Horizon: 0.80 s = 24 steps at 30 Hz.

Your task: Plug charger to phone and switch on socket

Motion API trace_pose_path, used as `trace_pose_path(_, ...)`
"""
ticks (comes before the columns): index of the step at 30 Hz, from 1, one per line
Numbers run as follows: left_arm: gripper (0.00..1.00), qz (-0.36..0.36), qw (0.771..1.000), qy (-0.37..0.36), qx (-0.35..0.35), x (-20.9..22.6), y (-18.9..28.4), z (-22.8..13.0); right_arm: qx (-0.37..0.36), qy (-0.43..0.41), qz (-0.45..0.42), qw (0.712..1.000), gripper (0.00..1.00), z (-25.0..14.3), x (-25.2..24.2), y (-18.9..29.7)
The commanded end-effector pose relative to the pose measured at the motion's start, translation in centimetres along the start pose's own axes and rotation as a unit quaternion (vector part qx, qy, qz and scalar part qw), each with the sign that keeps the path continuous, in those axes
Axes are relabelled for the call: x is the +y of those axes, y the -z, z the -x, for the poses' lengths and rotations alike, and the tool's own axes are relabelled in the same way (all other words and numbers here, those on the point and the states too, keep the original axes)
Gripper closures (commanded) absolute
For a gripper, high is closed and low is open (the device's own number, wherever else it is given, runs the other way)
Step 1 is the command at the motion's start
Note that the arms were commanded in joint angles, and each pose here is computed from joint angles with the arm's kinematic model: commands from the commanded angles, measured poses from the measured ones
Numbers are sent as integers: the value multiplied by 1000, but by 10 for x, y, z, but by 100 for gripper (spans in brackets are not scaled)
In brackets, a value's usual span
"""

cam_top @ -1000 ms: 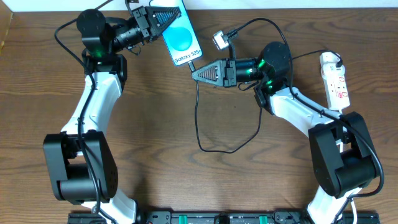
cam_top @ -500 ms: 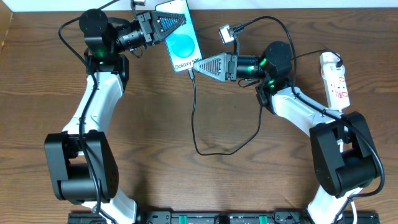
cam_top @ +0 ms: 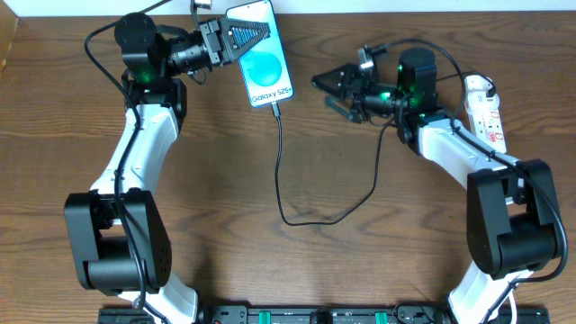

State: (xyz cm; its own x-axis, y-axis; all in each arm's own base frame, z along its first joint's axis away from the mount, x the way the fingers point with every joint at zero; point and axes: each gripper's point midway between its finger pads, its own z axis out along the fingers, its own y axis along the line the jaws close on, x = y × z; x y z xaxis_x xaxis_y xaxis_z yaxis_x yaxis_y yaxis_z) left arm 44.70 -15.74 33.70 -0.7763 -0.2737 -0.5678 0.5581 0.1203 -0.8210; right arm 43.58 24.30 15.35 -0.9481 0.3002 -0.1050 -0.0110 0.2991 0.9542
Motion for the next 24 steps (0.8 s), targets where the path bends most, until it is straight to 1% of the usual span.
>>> trace_pose_path(1, 92, -3, 1000, -18, -3, -6, 0, 4, -32, -5, -98, 995, 1, 3, -44, 7)
trace_pose_path(5, 92, 12, 1000, -7, -22, 1, 0, 10, -6, -25, -146, 989, 1, -15, -69, 12)
trace_pose_path(8, 93, 37, 999, 15, -37, 17, 1, 11, 4, -31, -178, 984, 1, -24, -83, 17)
trace_pose_path(12, 93, 95, 992, 68, -55, 50, 5, 6, -1, -75, -265, 961, 1, -36, -117, 34)
trace_pose_path(15, 92, 128, 986, 90, -55, 68, 8, -1, -5, -98, -321, 942, 1, -45, -137, 47)
trace_pose_path(18, 93, 140, 986, 76, -43, 74, 10, -8, -9, -114, -372, 921, 1, -52, -153, 62)
trace_pose_path(24, 93, 150, 986, 69, -35, 79, 11, -14, -22, -122, -430, 894, 1, -55, -170, 81)
